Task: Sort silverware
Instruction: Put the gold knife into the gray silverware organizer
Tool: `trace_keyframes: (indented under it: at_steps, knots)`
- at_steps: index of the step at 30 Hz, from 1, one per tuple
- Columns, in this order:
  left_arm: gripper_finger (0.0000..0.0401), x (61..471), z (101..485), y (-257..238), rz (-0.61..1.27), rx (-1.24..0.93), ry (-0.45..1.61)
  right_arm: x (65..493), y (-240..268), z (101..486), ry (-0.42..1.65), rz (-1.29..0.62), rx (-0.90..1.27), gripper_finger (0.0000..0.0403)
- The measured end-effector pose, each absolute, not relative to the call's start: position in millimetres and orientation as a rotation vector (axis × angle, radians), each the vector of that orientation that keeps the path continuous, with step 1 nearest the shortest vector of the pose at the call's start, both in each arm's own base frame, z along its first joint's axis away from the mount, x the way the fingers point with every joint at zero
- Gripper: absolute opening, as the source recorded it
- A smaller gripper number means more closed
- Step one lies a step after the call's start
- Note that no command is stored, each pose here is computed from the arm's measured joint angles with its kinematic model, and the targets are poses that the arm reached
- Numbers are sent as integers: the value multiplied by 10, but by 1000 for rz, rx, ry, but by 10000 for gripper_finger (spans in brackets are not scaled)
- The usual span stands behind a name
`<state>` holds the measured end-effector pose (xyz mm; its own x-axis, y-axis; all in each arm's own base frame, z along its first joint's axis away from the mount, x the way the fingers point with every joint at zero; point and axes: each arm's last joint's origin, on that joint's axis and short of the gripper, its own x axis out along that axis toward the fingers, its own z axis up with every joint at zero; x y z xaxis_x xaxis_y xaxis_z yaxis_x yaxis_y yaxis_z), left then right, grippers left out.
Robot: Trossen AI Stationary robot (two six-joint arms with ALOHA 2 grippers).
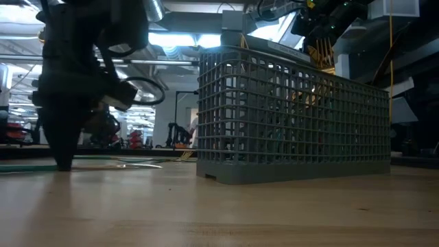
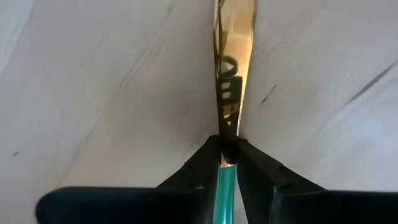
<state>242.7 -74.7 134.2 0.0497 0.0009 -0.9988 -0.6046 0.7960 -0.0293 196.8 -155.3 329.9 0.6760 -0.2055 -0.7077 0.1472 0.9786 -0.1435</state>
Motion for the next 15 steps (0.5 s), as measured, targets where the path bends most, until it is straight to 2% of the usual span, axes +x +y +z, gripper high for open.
trace_keyframes:
  at_steps: [5, 12, 15]
  knots:
    - [38, 2381, 1337, -736, 480, -474, 1515, 1968, -1553, 3299, 804, -198, -77, 115]
    - [48, 2382, 1328, -736, 477, -475, 1511, 1968, -1553, 3299, 805, -198, -76, 115]
    - [38, 2382, 1327, -737, 480, -477, 1509, 1968, -1553, 3298, 805, -198, -76, 115]
